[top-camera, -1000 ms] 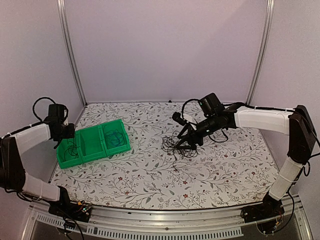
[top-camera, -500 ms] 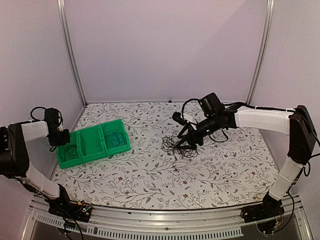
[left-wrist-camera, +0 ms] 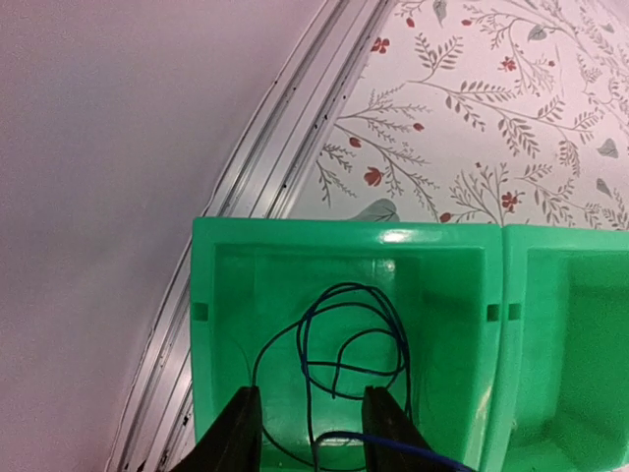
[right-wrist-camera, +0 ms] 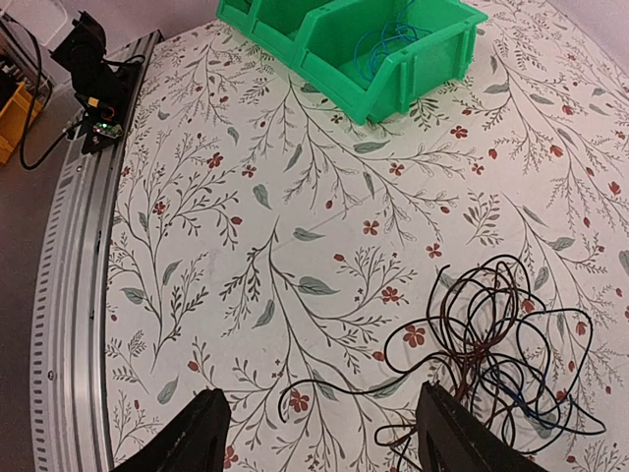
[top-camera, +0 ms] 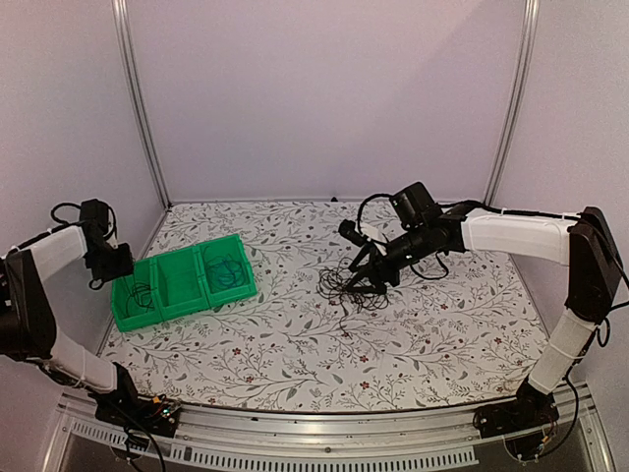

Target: Untangle the cables

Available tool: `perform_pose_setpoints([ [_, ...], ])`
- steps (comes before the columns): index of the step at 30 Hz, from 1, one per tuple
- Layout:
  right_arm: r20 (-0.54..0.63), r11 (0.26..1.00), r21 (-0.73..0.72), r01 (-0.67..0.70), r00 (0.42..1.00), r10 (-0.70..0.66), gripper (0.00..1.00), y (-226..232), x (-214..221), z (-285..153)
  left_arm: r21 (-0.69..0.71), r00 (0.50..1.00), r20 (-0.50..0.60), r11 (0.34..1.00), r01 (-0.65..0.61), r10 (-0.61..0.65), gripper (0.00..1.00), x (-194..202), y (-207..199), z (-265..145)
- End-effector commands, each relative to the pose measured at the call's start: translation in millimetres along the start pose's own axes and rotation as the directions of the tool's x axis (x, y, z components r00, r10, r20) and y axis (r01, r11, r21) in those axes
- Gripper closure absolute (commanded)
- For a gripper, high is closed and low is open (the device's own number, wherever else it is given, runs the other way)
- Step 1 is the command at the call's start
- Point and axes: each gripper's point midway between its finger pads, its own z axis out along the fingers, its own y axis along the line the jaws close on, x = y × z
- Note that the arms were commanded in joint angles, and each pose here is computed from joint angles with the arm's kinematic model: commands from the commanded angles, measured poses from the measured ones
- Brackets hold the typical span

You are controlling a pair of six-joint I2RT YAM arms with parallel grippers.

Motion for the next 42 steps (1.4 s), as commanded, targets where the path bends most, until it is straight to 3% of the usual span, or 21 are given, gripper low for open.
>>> perform_pose_setpoints([
  [1,0.010,1.000,0.000,0.012,1.000,-0.012,0.31,-2,-9,-3,0.055,0.995,-0.023,0.993,0.102,-0.101,0.60,-7,-7,-30],
  [7,0.008,1.000,-0.015,0.004,1.000,-0.004,0.31,0,-7,-1,0.134,0.983,0.005,0.975,0.180,-0.182,0.61,-29,-29,-73],
  [12,0.020,1.000,-0.025,0.000,1.000,0.001,0.31,0,-9,1,0.260,0.978,0.115,0.956,0.137,-0.172,0.94,-42,-48,-96],
  [15,0.025,0.999,-0.035,-0.006,1.000,0.006,0.31,0,-12,3,0.251,0.982,0.102,0.959,0.132,-0.162,0.97,-40,-47,-93],
  [18,0.025,1.000,-0.029,-0.004,1.000,0.005,0.31,-3,-13,3,0.304,0.982,0.059,0.940,0.153,-0.178,0.89,-31,-59,-104],
  [22,0.021,1.000,-0.021,0.000,1.000,0.001,0.31,-2,-10,1,0.463,0.986,0.071,0.881,0.100,-0.149,0.63,-9,-100,-136],
  [25,0.019,1.000,-0.031,-0.006,1.000,0.006,0.31,2,-6,1,0.477,0.990,-0.052,0.867,0.143,-0.134,0.51,27,-120,-143],
  [27,0.018,0.999,-0.040,-0.012,1.000,0.013,0.31,4,-4,1,0.433,0.990,-0.113,0.893,0.124,-0.083,0.51,55,-130,-147],
  [30,0.025,0.999,-0.041,-0.013,1.000,0.014,0.31,4,-5,2,0.347,0.996,-0.085,0.937,0.041,-0.012,0.50,76,-132,-162],
  [34,0.033,0.998,-0.057,-0.022,0.999,0.024,0.31,4,-9,4,0.150,0.985,-0.154,0.987,-0.058,0.081,0.49,101,-108,-158],
  [39,0.036,0.997,-0.069,-0.033,0.999,0.035,0.31,1,-15,7,-0.066,0.969,-0.172,0.979,-0.192,0.179,0.56,105,-85,-146],
  [42,0.030,0.996,-0.074,-0.043,0.999,0.046,0.31,0,-12,9,-0.055,0.961,-0.140,0.968,-0.246,0.237,0.57,100,-90,-139],
])
